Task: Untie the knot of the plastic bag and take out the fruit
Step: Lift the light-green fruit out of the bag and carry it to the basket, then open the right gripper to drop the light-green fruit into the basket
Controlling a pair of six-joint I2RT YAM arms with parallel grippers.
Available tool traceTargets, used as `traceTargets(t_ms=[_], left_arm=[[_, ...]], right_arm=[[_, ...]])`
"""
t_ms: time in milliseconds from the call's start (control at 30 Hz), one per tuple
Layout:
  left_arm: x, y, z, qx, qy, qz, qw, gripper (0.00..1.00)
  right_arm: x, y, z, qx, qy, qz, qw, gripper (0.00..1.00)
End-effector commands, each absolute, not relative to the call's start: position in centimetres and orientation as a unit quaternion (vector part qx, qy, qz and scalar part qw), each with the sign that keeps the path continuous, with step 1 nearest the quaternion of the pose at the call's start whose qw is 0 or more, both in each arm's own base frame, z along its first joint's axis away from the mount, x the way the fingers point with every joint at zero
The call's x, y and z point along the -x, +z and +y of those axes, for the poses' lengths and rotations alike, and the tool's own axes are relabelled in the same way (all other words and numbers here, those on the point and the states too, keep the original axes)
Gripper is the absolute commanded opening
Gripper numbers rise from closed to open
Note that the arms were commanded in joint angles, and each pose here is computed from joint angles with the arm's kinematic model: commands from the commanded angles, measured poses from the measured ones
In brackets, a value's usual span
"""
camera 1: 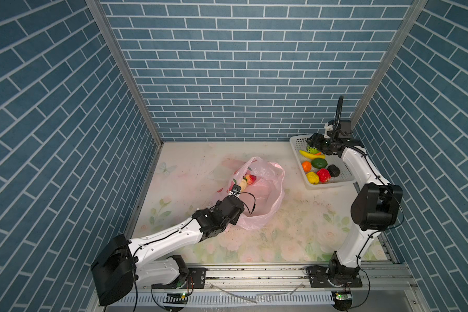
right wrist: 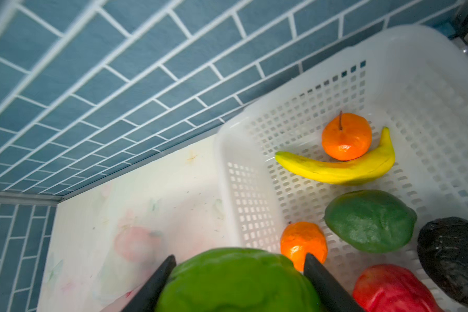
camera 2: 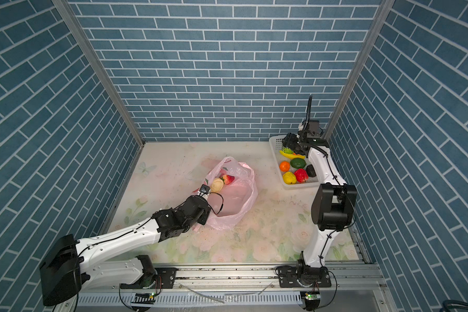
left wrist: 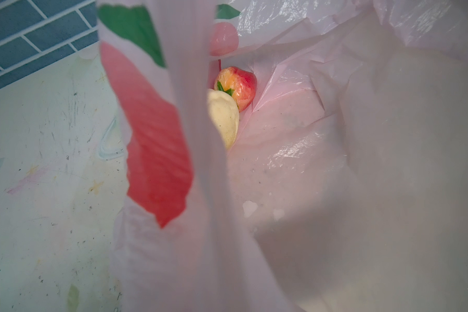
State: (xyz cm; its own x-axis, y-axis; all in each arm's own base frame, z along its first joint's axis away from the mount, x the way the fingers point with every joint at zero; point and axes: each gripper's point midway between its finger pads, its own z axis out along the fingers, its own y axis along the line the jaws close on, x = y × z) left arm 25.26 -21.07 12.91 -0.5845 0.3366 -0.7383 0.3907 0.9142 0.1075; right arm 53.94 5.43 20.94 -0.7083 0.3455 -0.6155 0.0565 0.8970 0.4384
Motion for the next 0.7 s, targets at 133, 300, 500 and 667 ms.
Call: traceTargets(t_ms=[133,300,500,667], left_arm=[[-25.6,13.8,-21.1,-0.201,-0.036,0.886,0.417,0.0],[-25.5,13.8,-21.2,-0.202,-0.037,0.886,0.416,0.0],[-25.5,13.9,-21.1,-0.2,-0.037,0.885,0.419,0.0],[-25.5,13.9,-21.0,-0.2,-0.037,0.885,0.418,0.0]], right_arm=[[-58.7,18.7,3.6,-0.124,0.162,0.903,0.379,0.6],[-59.8,15.7,3.2,-0.13,0.147,0.916,0.35,0.72],[-59.5,14.9,3.1,-0.13,0.139,0.92,0.341,0.83],[-59.3,15.3,3.3,-0.126,0.141,0.92,0.344,0.85]])
